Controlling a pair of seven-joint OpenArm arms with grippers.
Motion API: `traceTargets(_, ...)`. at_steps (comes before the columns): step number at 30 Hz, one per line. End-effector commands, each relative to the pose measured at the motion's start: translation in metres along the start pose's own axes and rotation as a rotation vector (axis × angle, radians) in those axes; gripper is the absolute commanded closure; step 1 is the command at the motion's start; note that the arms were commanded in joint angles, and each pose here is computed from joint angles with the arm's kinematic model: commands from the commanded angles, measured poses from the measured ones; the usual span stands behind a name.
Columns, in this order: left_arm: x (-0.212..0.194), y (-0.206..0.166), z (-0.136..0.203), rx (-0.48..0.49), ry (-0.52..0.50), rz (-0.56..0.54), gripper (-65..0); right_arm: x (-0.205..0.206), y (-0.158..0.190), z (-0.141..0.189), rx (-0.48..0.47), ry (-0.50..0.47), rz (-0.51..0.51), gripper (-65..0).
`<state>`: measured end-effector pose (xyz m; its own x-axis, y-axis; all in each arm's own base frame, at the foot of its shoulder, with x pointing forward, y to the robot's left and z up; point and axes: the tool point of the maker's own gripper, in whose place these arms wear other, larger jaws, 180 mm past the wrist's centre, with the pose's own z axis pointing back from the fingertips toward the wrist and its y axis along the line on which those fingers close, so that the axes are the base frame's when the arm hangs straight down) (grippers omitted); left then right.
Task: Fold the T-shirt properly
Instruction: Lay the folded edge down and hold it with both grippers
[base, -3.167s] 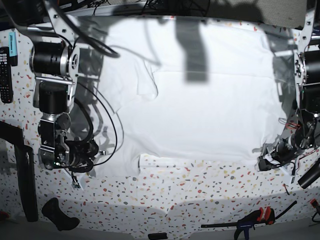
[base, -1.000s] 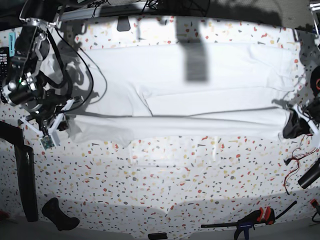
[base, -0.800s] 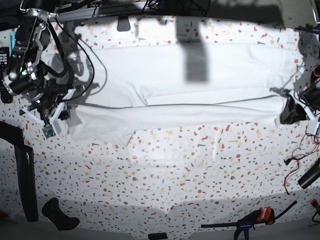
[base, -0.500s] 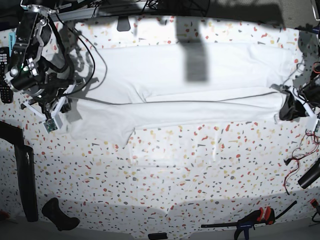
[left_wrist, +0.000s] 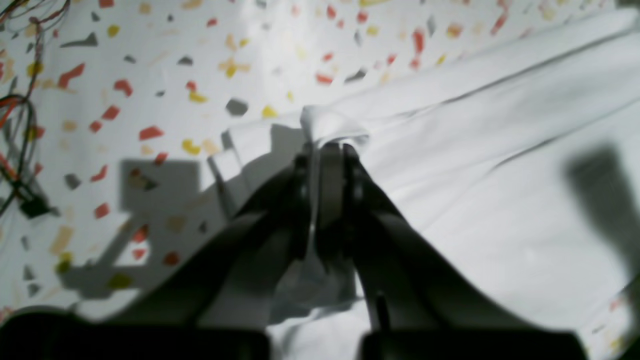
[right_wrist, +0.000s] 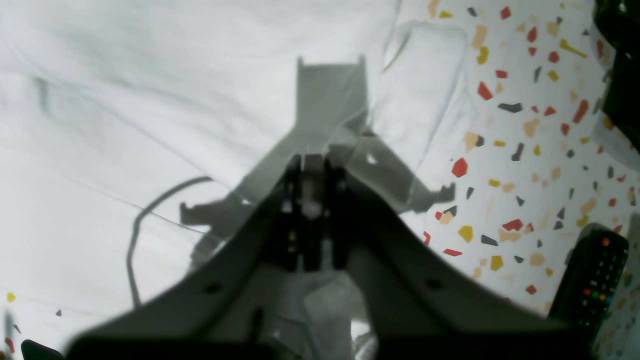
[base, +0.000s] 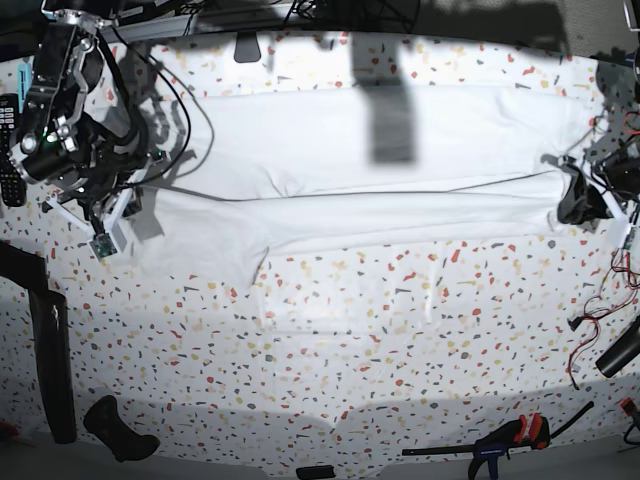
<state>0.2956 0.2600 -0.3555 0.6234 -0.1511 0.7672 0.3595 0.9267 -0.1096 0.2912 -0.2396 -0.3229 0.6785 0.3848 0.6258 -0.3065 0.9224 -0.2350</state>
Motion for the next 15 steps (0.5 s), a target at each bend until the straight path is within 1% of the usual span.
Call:
traceTargets(1, 0.015, 0.009, 0.006, 0.025, -0.027, -0.047, -7.1, 0.009, -0.008, 0.004, -0.023, -0.026, 0.009, -11.4)
traceTargets(3, 0.010, 0.012, 0.006, 0.044, -0.003, -0.067, -17.8, 0.006, -0.007, 0.004, -0.017, -0.008, 0.006, -23.6)
traceTargets(4, 0.009, 0.012, 0.006, 0.046, 0.000, -0.068, -21.9, 0.003, -0.007, 0.004, -0.017, 0.010, 0.006, -27.7)
traceTargets(5, 0.008, 0.012, 0.006, 0.045, 0.002, -0.067, -23.9, 0.000, -0.007, 0.004, -0.017, 0.023, 0.007, -30.2)
traceTargets(9, 0.004, 0.011, 0.007, 0.043, 0.009, -0.065, -24.1, 0.002, -0.008, 0.004, -0.019, 0.020, 0.006, -30.6)
traceTargets(11, 0.008, 0.011, 0.007, 0.043, -0.008, -0.065, -24.1, 0.011, -0.010, 0.005, -0.024, -0.017, 0.007, -30.6)
traceTargets(14, 0.030, 0.009, 0.008, 0.038, -0.135, -0.066, -24.1, 0.044, -0.018, 0.007, -0.041, -0.137, 0.009, -30.5)
traceTargets(15, 0.039, 0.008, 0.008, 0.035, -0.182, -0.064, -24.1, 0.059, -0.019, 0.009, -0.037, -0.191, 0.000, -30.5)
